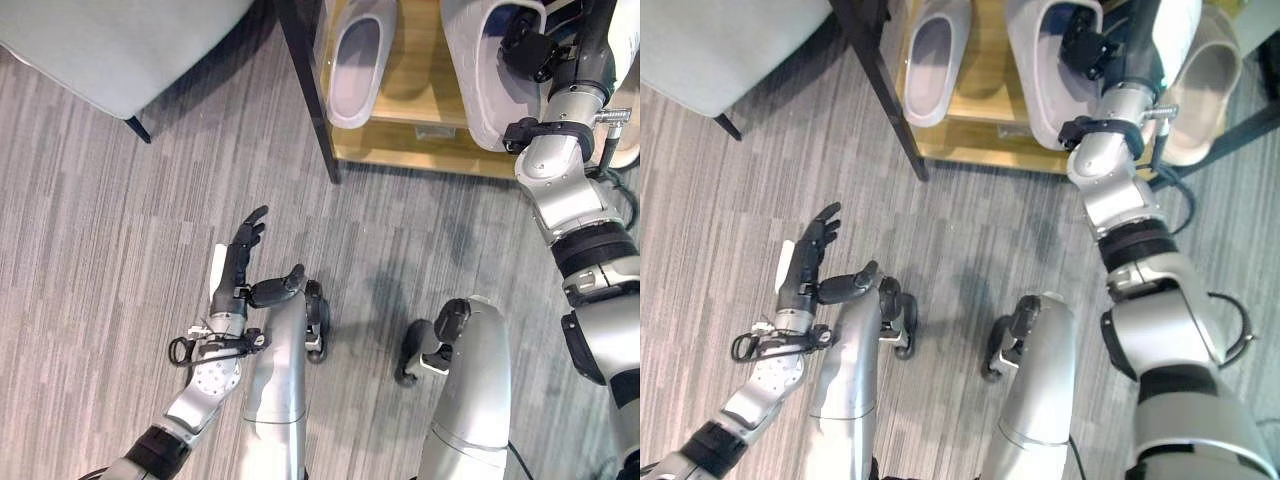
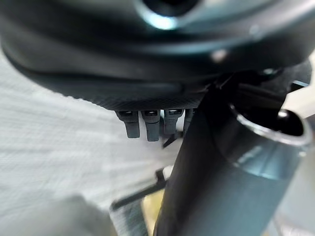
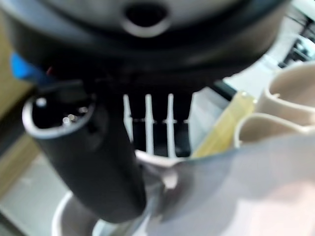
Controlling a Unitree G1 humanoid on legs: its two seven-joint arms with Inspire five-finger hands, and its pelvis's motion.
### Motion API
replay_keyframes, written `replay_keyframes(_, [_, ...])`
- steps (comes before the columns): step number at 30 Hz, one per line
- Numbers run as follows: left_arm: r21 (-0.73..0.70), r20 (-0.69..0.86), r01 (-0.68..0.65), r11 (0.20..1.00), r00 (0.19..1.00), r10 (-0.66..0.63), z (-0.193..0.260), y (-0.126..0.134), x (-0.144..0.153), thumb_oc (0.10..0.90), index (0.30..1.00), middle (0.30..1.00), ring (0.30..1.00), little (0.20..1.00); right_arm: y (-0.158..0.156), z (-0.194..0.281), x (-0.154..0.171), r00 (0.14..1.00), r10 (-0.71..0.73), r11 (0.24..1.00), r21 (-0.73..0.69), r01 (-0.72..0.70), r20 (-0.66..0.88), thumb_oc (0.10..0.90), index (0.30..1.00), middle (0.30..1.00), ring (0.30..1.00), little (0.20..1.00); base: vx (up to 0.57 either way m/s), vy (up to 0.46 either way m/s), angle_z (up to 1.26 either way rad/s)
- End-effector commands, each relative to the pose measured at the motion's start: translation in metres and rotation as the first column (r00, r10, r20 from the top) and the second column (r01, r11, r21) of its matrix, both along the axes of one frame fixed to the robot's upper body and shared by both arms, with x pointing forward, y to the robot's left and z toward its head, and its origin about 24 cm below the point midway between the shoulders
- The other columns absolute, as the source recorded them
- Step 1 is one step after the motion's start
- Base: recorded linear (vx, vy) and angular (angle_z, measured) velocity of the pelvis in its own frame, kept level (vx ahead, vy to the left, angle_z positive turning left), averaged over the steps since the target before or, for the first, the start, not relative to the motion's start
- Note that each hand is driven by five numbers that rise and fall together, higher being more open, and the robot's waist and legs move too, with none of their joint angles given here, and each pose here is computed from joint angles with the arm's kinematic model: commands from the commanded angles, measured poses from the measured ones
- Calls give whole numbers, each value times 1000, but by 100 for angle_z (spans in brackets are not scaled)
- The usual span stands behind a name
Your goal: Arrange the slippers neatly on the shoe rack.
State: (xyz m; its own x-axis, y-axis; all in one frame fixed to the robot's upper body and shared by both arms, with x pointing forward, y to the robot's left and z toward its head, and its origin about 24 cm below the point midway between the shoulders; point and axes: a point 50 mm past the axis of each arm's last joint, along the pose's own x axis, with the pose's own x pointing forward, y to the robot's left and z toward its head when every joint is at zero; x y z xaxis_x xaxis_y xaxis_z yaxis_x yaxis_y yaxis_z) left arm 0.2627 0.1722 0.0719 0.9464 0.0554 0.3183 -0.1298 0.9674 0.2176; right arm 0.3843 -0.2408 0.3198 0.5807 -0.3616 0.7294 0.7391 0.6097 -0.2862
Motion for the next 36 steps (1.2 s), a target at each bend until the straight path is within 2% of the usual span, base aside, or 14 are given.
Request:
replay_keyframes(1, [-79, 123, -21, 997, 992, 31, 13, 1, -19, 800, 900, 900, 900, 900, 25, 72, -22, 952, 75, 997, -16, -74, 297, 400, 300, 300, 300, 300, 107, 1, 0])
replay_keyframes(4, [-95, 142, -53, 994, 988, 67, 18, 11, -22, 800, 900, 900, 900, 900, 20, 82, -23, 954, 55, 998, -17, -52, 293, 400, 300, 300, 300, 300, 112, -7, 3])
replay_keyframes(9, [-26, 110, -86, 996, 990, 88, 9, 23, -27, 800, 900, 900, 900, 900, 19, 86, -22, 953, 62, 998, 2, -65, 296, 400, 300, 300, 300, 300, 68, 28, 2])
replay_keyframes(12, [-82, 66, -101, 992, 992, 106, 3, 28, -30, 800, 900, 900, 900, 900, 20, 76, -19, 956, 63, 997, 29, -74, 285, 400, 300, 300, 300, 300, 98, 9, -2])
replay_keyframes(15, [-69, 56, -106, 992, 992, 110, 0, 34, -37, 800, 900, 900, 900, 900, 4, 77, -21, 957, 31, 994, 94, -61, 288, 400, 300, 300, 300, 300, 62, 17, -3])
replay_keyframes(17, [-56, 45, -88, 994, 995, 91, -3, 35, -42, 800, 900, 900, 900, 900, -8, 82, -24, 957, 8, 991, 128, -47, 291, 400, 300, 300, 300, 300, 40, 34, 1])
replay_keyframes(24, [-1, 57, -67, 998, 996, 67, -1, 36, -38, 800, 900, 900, 900, 900, -22, 85, -23, 965, -9, 981, 188, -42, 264, 400, 300, 300, 300, 300, 41, 12, 4])
replay_keyframes(31, [26, 105, -26, 999, 994, 24, 10, 34, -38, 800, 900, 900, 900, 900, -23, 86, -20, 978, -24, 986, 166, -12, 208, 400, 300, 300, 300, 300, 28, 27, 0])
replay_keyframes(32, [19, 99, -8, 1000, 995, 6, 10, 33, -36, 800, 900, 900, 900, 900, -27, 86, -19, 983, -35, 985, 172, 3, 183, 734, 801, 801, 801, 801, 0, 0, 0])
replay_keyframes(33, [17, 99, -7, 1000, 995, 6, 10, 32, -36, 800, 900, 900, 900, 900, -27, 87, -19, 982, -34, 985, 171, 3, 183, 800, 900, 900, 900, 900, 0, 0, 0])
replay_keyframes(36, [-2, 97, 62, 998, 993, -62, 15, 26, -31, 800, 900, 900, 900, 900, -22, 88, -15, 992, -16, 989, 149, -3, 126, 800, 900, 900, 900, 900, 4, 20, 6])
